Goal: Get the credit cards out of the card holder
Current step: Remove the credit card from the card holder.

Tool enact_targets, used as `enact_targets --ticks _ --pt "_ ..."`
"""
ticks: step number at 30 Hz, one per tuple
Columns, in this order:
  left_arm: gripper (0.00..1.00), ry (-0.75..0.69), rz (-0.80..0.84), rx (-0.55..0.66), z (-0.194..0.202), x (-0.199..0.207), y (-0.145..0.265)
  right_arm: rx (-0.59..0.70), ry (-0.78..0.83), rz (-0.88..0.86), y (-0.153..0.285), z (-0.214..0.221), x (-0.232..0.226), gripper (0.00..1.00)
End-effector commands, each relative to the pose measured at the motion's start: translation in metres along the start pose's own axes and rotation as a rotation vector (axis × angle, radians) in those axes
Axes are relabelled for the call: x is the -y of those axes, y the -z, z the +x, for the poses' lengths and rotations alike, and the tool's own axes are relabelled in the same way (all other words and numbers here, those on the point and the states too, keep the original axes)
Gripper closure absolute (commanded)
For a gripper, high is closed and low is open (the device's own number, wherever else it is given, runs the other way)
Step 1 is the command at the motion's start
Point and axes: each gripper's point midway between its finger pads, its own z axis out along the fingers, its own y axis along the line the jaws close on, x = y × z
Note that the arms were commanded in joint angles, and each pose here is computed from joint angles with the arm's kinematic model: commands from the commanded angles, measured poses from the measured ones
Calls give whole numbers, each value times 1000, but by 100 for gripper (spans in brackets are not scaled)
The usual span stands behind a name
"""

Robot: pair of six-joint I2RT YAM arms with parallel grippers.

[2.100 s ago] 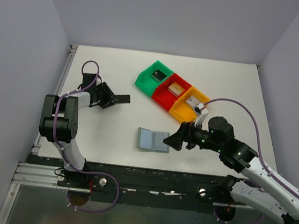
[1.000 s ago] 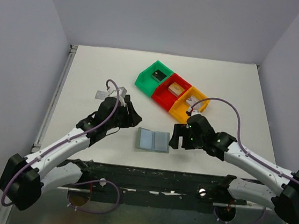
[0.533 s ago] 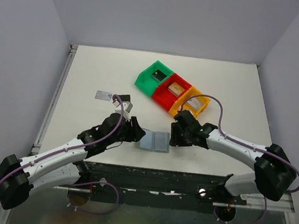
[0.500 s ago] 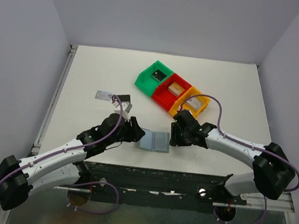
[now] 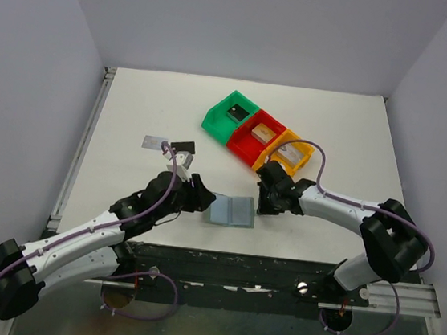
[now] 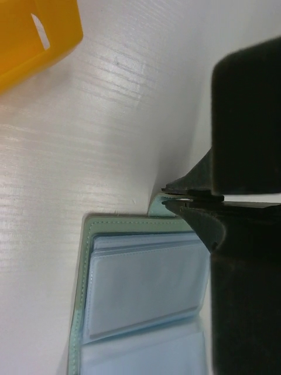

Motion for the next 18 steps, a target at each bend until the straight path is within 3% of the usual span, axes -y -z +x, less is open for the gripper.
enact_targets --ticks 1,9,18 --pt "44 0 25 -9 3 5 -3 55 -22 -99 2 -17 -21 100" --pt "44 -31 29 -54 7 9 -14 132 12 -366 55 -15 -51 100" --pt "45 -31 53 -166 27 16 -36 139 25 -544 81 -1 -68 100"
